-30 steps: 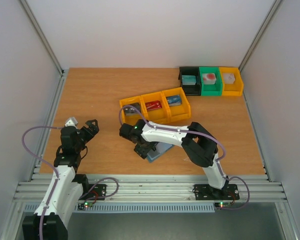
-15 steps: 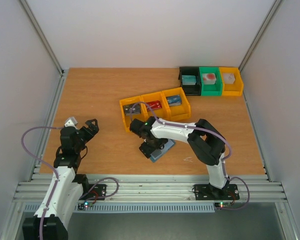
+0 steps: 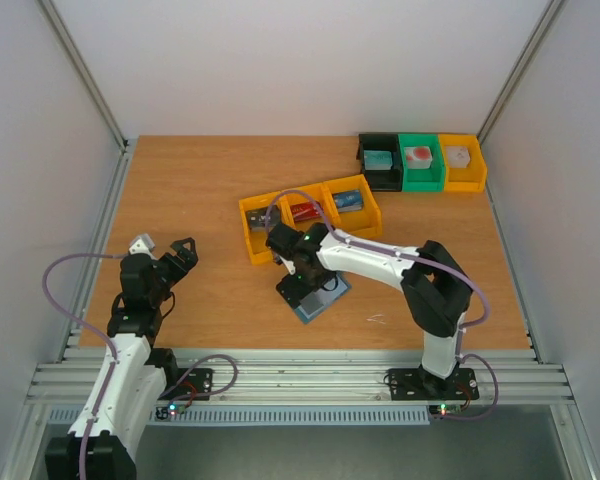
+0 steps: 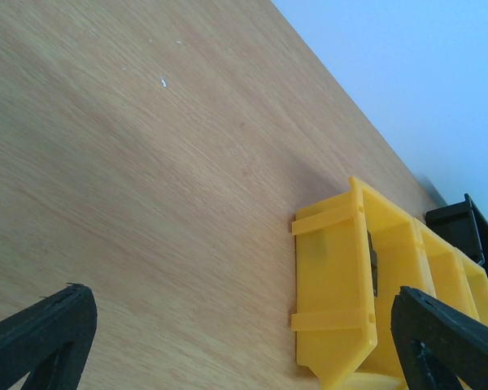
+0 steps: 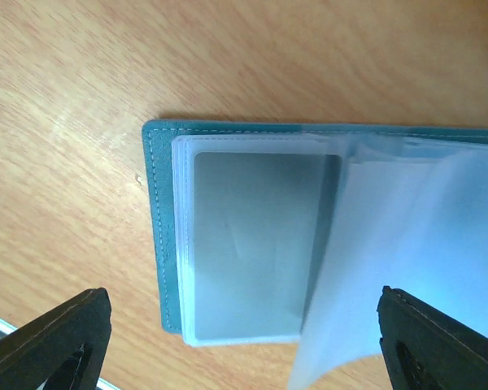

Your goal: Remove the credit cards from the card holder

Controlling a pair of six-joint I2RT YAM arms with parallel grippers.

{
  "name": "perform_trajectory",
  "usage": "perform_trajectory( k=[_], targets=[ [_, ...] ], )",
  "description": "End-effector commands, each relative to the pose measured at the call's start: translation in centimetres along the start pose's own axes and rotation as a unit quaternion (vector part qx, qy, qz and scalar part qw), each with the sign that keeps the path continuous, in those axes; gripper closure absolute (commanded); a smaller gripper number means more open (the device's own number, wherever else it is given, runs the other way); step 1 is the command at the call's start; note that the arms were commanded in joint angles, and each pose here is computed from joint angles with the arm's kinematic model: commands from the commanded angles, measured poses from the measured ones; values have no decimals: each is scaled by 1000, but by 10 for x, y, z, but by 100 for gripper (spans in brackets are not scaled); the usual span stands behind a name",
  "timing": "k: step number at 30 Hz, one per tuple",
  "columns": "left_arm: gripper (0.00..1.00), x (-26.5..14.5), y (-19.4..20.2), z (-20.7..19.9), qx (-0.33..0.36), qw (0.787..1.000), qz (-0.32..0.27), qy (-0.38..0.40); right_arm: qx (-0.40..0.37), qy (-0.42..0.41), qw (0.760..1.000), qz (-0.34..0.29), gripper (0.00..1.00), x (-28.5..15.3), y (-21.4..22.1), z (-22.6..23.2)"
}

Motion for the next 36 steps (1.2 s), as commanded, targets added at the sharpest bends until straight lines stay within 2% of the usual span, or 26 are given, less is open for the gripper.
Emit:
perform_trajectory(
  k=[1, 5, 10, 17, 20, 24, 26, 27, 28, 36],
  targets=[
    [1, 1, -2, -4, 0, 1000, -10, 18, 8, 2, 999, -35, 9, -29, 0, -11],
    [1, 1, -2, -4, 0, 1000, -8, 17, 20, 13, 999, -27, 10, -27, 3, -20],
    [1, 1, -2, -3, 1, 1000, -8, 17, 51, 28, 998, -1, 15, -9, 11, -35],
    [1, 1, -1, -4, 3, 1000, -7, 20, 61, 25, 998, 18, 37, 11, 12, -37],
    [1, 1, -2, -4, 4, 1000, -9, 20, 65, 35, 997, 20, 43, 18, 12, -40],
    [1, 0, -2, -6, 2, 1000, -10, 25, 71, 54, 995, 35, 65, 26, 12, -45],
    [1, 0, -2, -8, -1, 999, -5, 33, 72, 45, 996, 37, 82, 24, 10, -43],
    [1, 0, -1, -9, -1, 999, 1, 39, 74, 35, 996, 35, 94, 21, 9, -41],
    [1, -1, -3, -15, 4, 998, -1, 59, 76, 27, 996, 30, 98, 18, 9, -39],
    [1, -13, 1, -47, 25, 982, 49, 183, 40, -61, 994, -77, 99, -68, 6, -21]
  ],
)
Point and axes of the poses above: each gripper's point midway between its finger pads, its own x axis out along the fingers, its own z axis along the line the jaws close on, y = z × x, the point moved 8 cm from there along -x, back along the fingers, and after that the axes turned 8 degrees about -x, right-handed, at the moved point
